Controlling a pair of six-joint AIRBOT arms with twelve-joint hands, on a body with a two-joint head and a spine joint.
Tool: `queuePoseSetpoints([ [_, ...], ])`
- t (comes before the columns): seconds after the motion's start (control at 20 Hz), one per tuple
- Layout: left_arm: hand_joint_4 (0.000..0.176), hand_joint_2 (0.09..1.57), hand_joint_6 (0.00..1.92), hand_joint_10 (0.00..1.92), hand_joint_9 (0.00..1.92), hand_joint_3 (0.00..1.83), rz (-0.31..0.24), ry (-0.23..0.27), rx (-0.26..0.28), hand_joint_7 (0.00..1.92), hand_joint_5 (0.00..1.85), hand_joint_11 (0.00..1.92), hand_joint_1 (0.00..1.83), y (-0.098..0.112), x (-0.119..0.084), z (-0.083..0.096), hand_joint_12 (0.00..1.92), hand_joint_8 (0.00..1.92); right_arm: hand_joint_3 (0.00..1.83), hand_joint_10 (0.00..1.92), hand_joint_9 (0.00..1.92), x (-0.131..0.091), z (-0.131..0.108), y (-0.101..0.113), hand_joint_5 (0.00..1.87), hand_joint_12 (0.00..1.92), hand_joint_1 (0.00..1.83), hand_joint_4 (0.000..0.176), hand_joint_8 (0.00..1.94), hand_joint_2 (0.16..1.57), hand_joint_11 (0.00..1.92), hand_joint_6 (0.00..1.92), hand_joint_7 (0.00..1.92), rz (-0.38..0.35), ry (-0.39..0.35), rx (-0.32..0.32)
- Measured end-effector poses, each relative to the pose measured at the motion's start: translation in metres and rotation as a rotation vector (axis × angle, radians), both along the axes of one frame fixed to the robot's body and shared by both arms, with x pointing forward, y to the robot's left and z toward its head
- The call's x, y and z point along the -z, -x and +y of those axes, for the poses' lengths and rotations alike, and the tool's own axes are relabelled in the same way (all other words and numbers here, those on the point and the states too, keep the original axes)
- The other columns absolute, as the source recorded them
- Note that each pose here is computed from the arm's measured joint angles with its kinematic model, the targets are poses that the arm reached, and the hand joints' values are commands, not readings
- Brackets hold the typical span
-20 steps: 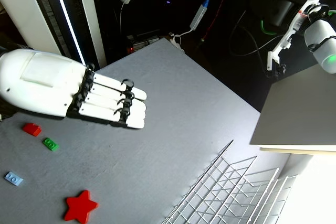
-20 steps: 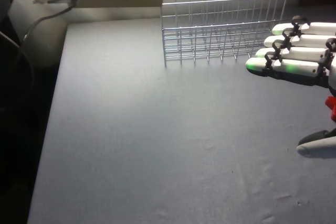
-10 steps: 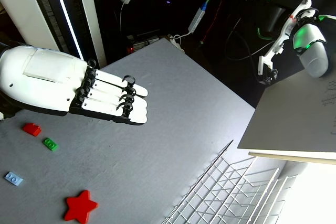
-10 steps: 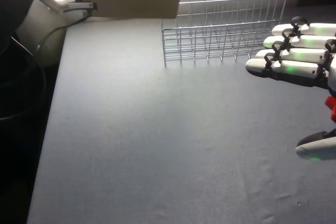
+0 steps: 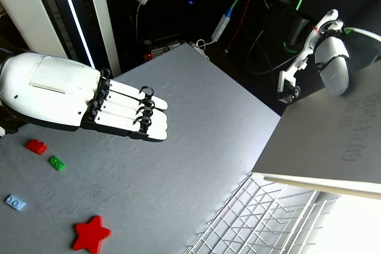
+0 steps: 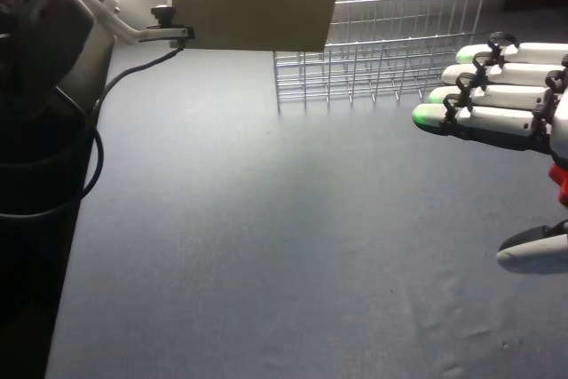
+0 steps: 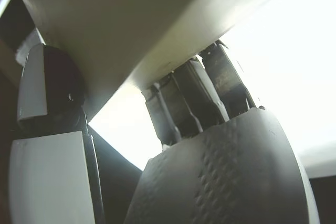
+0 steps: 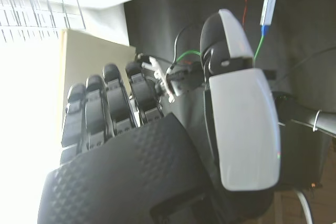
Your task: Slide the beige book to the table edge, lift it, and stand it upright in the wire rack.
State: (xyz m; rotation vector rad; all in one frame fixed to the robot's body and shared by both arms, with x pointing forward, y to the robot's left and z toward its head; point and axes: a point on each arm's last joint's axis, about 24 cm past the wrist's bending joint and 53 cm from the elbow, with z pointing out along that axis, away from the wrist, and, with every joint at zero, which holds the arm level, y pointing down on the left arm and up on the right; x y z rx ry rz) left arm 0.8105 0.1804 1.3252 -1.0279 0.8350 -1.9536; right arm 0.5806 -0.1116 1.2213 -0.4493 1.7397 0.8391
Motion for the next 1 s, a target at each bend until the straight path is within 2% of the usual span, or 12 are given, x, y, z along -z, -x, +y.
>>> queuePoseSetpoints([
  [0.1, 0.000, 1.13, 0.87, 1.22, 0.98, 0.00, -0.008, -0.002, 0.009, 1.01, 0.93, 0.71, 1.26, -0.003, 0.000, -0.002, 1.62, 1.18, 0.00, 0.01, 0.05, 0.000, 0.000, 0.000, 0.03, 0.00, 0.18, 0.000, 0.01, 1.09, 0.00, 0.00, 0.08, 0.000, 0.000, 0.000],
  [0.25, 0.000, 1.14, 0.93, 1.21, 0.97, 0.00, -0.015, -0.012, -0.007, 1.00, 0.90, 0.72, 1.25, -0.007, -0.004, 0.005, 1.61, 1.20, 0.00, 0.00, 0.04, 0.000, 0.000, 0.000, 0.02, 0.00, 0.21, 0.000, 0.00, 1.09, 0.00, 0.00, 0.08, 0.000, 0.001, 0.000],
  [0.3, 0.000, 1.13, 0.89, 1.22, 0.97, 0.00, -0.034, -0.039, -0.014, 1.00, 0.92, 0.72, 1.26, -0.009, -0.015, 0.008, 1.63, 1.20, 0.00, 0.00, 0.04, 0.000, 0.000, 0.000, 0.02, 0.00, 0.19, 0.000, 0.00, 1.09, 0.00, 0.00, 0.07, -0.001, 0.002, 0.000],
  [0.55, 0.000, 1.13, 0.90, 1.22, 0.96, 0.00, -0.067, -0.033, -0.027, 1.00, 0.91, 0.70, 1.26, -0.010, -0.032, 0.015, 1.63, 1.20, 0.00, 0.00, 0.04, 0.000, 0.000, 0.000, 0.01, 0.00, 0.18, 0.000, 0.00, 1.09, 0.00, 0.00, 0.07, -0.003, 0.004, 0.000],
  [0.7, 0.000, 1.12, 0.85, 1.22, 0.98, 0.00, -0.052, -0.042, -0.017, 1.02, 0.94, 0.72, 1.26, -0.012, -0.028, 0.011, 1.63, 1.17, 0.00, 0.00, 0.03, 0.000, 0.000, 0.000, 0.00, 0.00, 0.20, 0.000, 0.00, 1.09, 0.00, 0.00, 0.05, -0.004, 0.004, -0.001],
  [0.8, 0.000, 1.13, 0.90, 1.22, 0.96, 0.00, -0.049, -0.031, -0.006, 1.01, 0.91, 0.71, 1.26, -0.014, -0.027, 0.007, 1.65, 1.19, 0.00, 0.01, 0.04, 0.000, 0.000, 0.000, 0.01, 0.00, 0.19, 0.000, 0.01, 1.09, 0.00, 0.01, 0.07, -0.005, 0.005, -0.001],
  [0.9, 0.000, 1.12, 0.85, 1.20, 0.98, 0.00, -0.045, -0.026, 0.012, 1.03, 0.94, 0.72, 1.26, -0.015, -0.025, -0.004, 1.61, 1.16, 0.00, 0.00, 0.04, 0.000, 0.000, 0.000, 0.00, 0.00, 0.18, 0.000, 0.00, 1.09, 0.00, 0.00, 0.06, -0.005, 0.005, -0.001],
  [1.0, 0.000, 1.13, 0.91, 1.20, 0.96, 0.00, -0.042, -0.030, 0.028, 1.00, 0.91, 0.70, 1.26, -0.016, -0.023, -0.014, 1.62, 1.19, 0.00, 0.00, 0.02, 0.000, 0.000, 0.000, 0.00, 0.00, 0.18, 0.000, 0.00, 1.09, 0.00, 0.00, 0.04, -0.005, 0.005, -0.001],
])
